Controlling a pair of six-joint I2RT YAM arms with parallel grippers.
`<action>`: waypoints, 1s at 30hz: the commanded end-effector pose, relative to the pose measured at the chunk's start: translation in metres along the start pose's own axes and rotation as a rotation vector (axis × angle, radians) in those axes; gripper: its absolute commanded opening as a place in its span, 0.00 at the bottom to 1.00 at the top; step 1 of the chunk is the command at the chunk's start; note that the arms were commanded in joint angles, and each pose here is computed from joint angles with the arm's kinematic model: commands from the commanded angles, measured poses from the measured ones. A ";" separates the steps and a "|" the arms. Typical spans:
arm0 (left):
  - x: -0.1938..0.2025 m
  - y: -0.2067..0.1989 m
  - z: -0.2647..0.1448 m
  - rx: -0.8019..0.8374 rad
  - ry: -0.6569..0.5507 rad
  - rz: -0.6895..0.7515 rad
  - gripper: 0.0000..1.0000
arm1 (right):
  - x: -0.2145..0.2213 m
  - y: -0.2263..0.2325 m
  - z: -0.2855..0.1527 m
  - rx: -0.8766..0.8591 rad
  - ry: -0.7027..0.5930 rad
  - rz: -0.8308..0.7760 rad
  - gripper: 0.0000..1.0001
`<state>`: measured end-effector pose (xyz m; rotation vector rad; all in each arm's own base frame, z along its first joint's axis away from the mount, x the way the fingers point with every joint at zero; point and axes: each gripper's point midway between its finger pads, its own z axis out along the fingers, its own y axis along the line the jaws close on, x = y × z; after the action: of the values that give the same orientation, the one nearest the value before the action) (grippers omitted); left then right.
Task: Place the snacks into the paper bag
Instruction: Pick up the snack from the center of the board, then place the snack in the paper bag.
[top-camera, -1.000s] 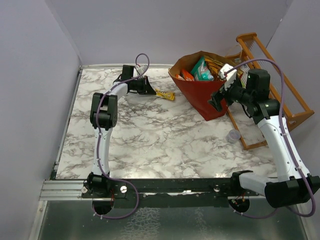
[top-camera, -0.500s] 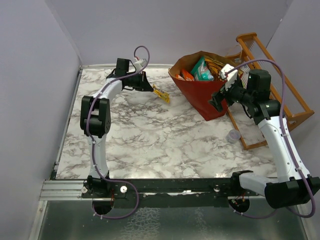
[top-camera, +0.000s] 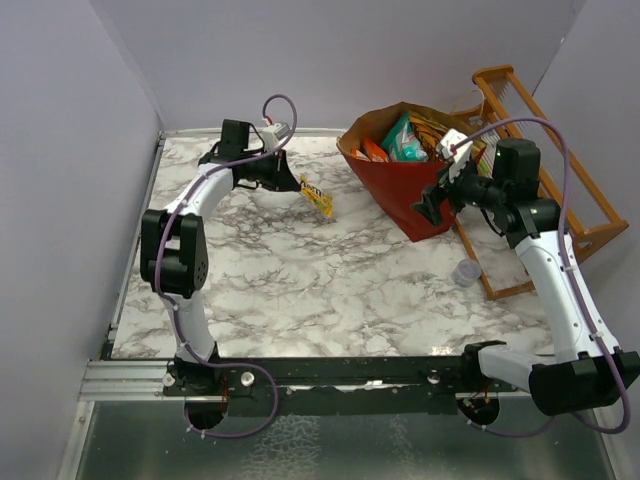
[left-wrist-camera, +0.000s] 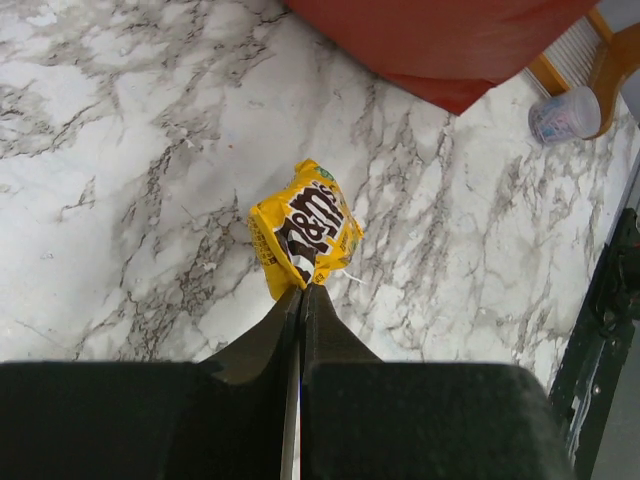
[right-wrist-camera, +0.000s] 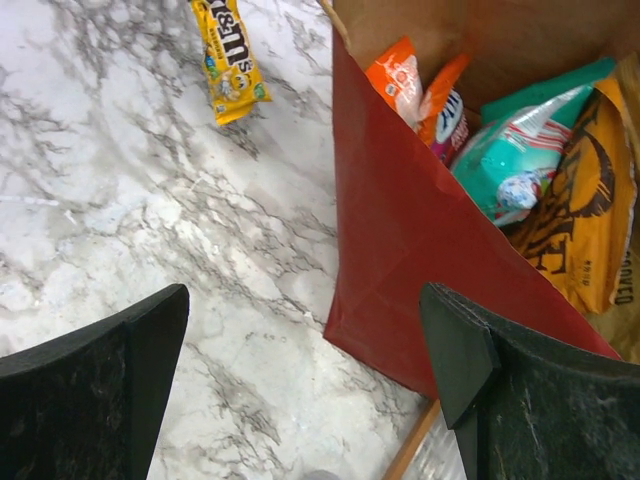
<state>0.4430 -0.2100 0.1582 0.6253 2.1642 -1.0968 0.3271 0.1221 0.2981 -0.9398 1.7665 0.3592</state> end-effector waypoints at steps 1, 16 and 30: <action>-0.016 -0.042 -0.032 0.032 -0.044 0.158 0.00 | -0.022 0.014 0.003 -0.109 -0.090 0.013 0.97; -0.015 -0.160 -0.071 0.177 -0.051 0.565 0.00 | -0.058 0.051 0.007 -0.373 -0.227 0.022 0.93; -0.011 -0.259 -0.057 0.345 -0.077 0.791 0.00 | -0.066 0.099 0.022 -0.658 -0.286 0.072 0.94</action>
<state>0.2721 -0.2944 0.3069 1.3752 1.5266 -1.0008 0.2885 0.2132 0.3276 -1.1573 1.4915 0.9872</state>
